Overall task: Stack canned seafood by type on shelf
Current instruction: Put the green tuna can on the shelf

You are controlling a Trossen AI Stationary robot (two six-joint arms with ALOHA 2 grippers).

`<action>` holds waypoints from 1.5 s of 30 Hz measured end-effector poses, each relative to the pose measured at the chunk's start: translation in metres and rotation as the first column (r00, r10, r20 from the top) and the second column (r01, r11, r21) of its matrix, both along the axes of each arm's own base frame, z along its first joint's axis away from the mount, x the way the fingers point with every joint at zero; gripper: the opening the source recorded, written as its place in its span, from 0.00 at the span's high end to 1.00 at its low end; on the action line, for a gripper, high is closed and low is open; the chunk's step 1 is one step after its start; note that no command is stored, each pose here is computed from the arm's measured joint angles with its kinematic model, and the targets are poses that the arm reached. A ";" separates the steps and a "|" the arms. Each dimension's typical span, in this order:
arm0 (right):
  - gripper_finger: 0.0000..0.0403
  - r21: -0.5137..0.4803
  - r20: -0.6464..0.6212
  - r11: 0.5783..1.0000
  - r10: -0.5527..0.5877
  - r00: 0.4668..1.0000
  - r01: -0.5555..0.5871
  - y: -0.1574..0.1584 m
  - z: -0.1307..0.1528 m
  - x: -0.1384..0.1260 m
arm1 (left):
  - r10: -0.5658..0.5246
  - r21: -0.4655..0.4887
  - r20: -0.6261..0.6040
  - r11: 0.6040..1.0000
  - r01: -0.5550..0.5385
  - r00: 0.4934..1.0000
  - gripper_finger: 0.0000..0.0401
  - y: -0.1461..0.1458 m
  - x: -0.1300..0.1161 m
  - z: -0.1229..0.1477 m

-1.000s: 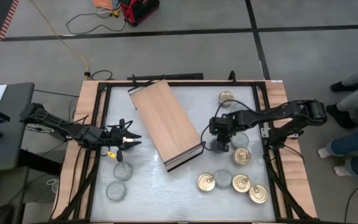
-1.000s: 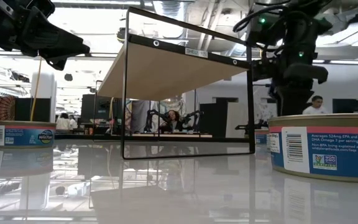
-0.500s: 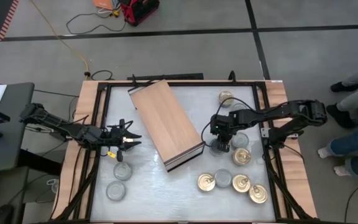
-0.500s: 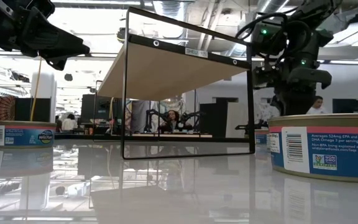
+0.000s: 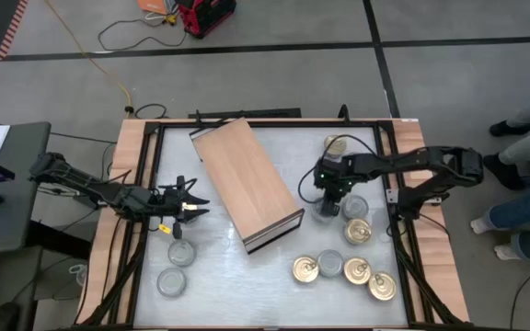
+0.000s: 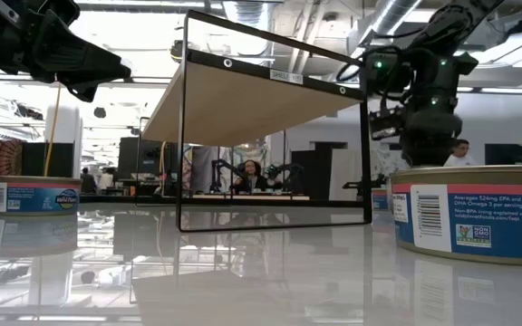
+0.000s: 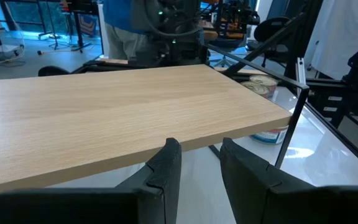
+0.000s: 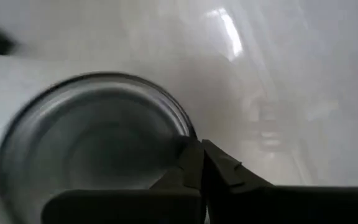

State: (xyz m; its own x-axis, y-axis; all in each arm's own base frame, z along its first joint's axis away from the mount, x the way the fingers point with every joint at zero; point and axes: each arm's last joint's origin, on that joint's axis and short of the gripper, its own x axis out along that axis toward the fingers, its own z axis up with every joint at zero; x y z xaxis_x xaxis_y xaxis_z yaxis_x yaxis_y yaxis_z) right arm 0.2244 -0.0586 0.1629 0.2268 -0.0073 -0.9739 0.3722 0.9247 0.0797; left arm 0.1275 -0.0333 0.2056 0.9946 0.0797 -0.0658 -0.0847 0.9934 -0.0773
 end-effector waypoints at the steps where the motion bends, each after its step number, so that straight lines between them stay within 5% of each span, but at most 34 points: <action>1: 0.93 -0.005 -0.009 1.000 -0.010 1.000 0.010 -0.003 0.000 -0.001 | 0.000 0.000 0.000 1.000 0.000 1.000 0.74 0.000 0.000 0.000; 9: 0.95 -0.044 -0.059 0.999 -0.028 0.998 0.026 -0.027 0.001 -0.013 | 0.000 -0.002 -0.001 1.000 0.000 1.000 0.74 0.000 0.000 0.000; 20: 0.77 -0.122 -0.202 0.992 0.010 0.979 -0.036 -0.045 0.062 -0.010 | 0.000 -0.002 -0.001 1.000 0.000 1.000 0.74 0.000 0.000 0.000; 36: 0.14 -0.081 -0.223 0.941 0.303 0.926 -0.328 -0.001 0.084 0.009 | -0.006 -0.013 0.001 1.000 0.006 1.000 0.74 0.000 0.000 0.000; 45: 0.16 -0.141 -0.273 0.925 0.305 0.912 -0.352 0.003 0.064 0.006 | 0.032 0.015 0.006 0.999 -0.032 0.999 0.74 0.001 0.000 0.001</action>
State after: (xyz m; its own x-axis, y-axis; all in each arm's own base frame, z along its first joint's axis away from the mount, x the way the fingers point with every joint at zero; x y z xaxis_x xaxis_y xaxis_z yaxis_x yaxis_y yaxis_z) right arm 0.2303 -0.0558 0.2271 0.0056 -0.1560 -0.9877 0.0309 0.9873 -0.1557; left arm 0.1275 -0.0323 0.2062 0.9919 0.1122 -0.0591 -0.1159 0.9913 -0.0625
